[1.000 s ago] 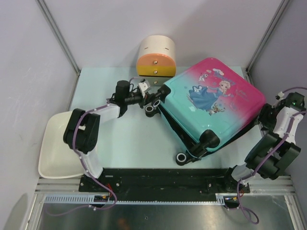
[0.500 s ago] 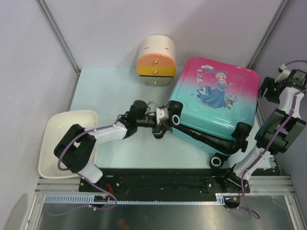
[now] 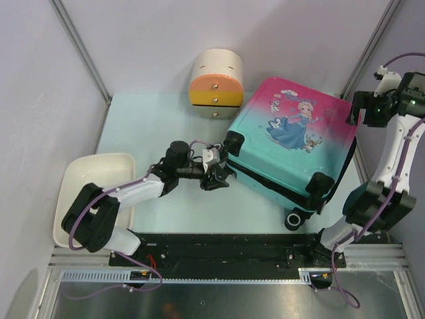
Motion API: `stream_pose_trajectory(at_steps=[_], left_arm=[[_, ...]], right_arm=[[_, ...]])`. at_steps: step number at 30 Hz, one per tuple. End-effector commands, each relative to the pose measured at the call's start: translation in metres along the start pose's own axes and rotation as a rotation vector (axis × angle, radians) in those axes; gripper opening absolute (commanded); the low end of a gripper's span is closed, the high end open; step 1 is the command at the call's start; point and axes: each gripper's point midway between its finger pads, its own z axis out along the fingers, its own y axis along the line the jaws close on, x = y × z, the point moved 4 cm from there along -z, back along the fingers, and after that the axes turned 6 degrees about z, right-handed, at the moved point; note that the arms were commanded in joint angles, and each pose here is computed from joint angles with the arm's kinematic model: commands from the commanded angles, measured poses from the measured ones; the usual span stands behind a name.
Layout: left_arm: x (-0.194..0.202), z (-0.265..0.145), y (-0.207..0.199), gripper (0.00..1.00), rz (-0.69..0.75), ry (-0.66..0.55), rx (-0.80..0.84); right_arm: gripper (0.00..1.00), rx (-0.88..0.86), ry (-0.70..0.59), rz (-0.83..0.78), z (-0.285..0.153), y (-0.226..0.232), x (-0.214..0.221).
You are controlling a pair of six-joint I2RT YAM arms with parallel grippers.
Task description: Open, take out, and arrange the luggage
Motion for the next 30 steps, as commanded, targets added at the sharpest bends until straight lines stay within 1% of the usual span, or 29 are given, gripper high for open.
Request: stream_pose_trajectory(at_steps=[1,3,5,7,9,11,12,13,14,16,17,18,19,20,21,22,23,24,25,26,27,28,29,30], left_arm=[[-0.009,-0.033,0.037,0.60,0.041,-0.015,-0.224],[-0.004,-0.039,0.046,0.66,0.031,-0.002,-0.267],[-0.002,-0.043,0.054,0.76,0.013,0.007,-0.316],[-0.002,-0.043,0.054,0.77,-0.006,0.002,-0.310],[-0.006,-0.045,0.044,0.77,0.006,-0.022,-0.257],[-0.010,-0.052,0.033,0.78,0.061,-0.050,-0.188],[-0.016,-0.060,0.027,0.79,0.091,-0.059,-0.190],[-0.012,-0.066,0.025,0.80,0.110,-0.050,-0.197],[-0.008,-0.078,0.029,0.80,0.075,-0.030,-0.230],[-0.018,-0.093,0.041,0.80,0.034,-0.035,-0.281],[-0.020,-0.105,0.054,0.80,0.001,-0.032,-0.338],[-0.031,-0.113,0.074,0.78,-0.029,-0.036,-0.420],[-0.037,-0.118,0.087,0.78,-0.038,-0.033,-0.479],[-0.042,-0.122,0.101,0.77,-0.043,-0.030,-0.530],[-0.052,-0.126,0.124,0.75,-0.046,-0.026,-0.608],[-0.057,-0.125,0.135,0.75,-0.049,-0.028,-0.626],[-0.059,-0.122,0.145,0.75,-0.050,-0.021,-0.650],[-0.063,-0.116,0.164,0.75,-0.059,-0.016,-0.671],[-0.065,-0.112,0.174,0.74,-0.059,-0.010,-0.679],[-0.065,-0.102,0.179,0.73,-0.068,0.001,-0.662],[-0.066,-0.093,0.192,0.73,-0.081,0.001,-0.660],[-0.068,-0.086,0.196,0.73,-0.081,0.000,-0.645],[-0.061,-0.070,0.196,0.72,-0.090,0.021,-0.614],[-0.067,-0.064,0.196,0.72,-0.070,0.017,-0.604]], right_arm=[[0.95,-0.030,0.127,-0.041,-0.074,0.037,0.052],[0.95,-0.045,0.171,-0.051,-0.092,0.048,0.074],[0.96,-0.067,0.215,-0.043,-0.103,0.056,0.092],[0.96,-0.084,0.253,-0.022,-0.108,0.065,0.111],[0.96,-0.077,0.271,-0.011,-0.110,0.067,0.120],[0.97,-0.064,0.296,0.002,-0.112,0.065,0.132],[0.97,-0.057,0.304,0.009,-0.113,0.063,0.136],[0.97,-0.032,0.312,0.044,-0.115,0.055,0.143],[0.96,-0.001,0.290,0.071,-0.115,0.047,0.143],[0.94,0.035,0.222,0.141,-0.119,0.028,0.138],[0.92,0.076,0.148,0.220,-0.123,0.007,0.132],[0.86,0.108,0.128,0.261,-0.124,-0.005,0.132],[0.80,0.135,0.124,0.289,-0.124,-0.015,0.132],[0.74,0.202,0.146,0.312,-0.118,-0.033,0.139],[0.64,0.232,0.154,0.323,-0.114,-0.040,0.142],[0.58,0.247,0.170,0.332,-0.108,-0.044,0.148],[0.50,0.255,0.184,0.329,-0.094,-0.049,0.153],[0.48,0.256,0.192,0.354,-0.086,-0.049,0.155],[0.46,0.252,0.185,0.350,-0.074,-0.049,0.153],[0.44,0.249,0.214,0.366,-0.062,-0.050,0.156],[0.43,0.215,0.232,0.386,-0.049,-0.042,0.158],[0.42,0.201,0.213,0.386,-0.037,-0.042,0.155],[0.41,0.188,0.222,0.393,-0.028,-0.040,0.156],[0.41,0.146,0.254,0.394,-0.011,-0.035,0.160]])
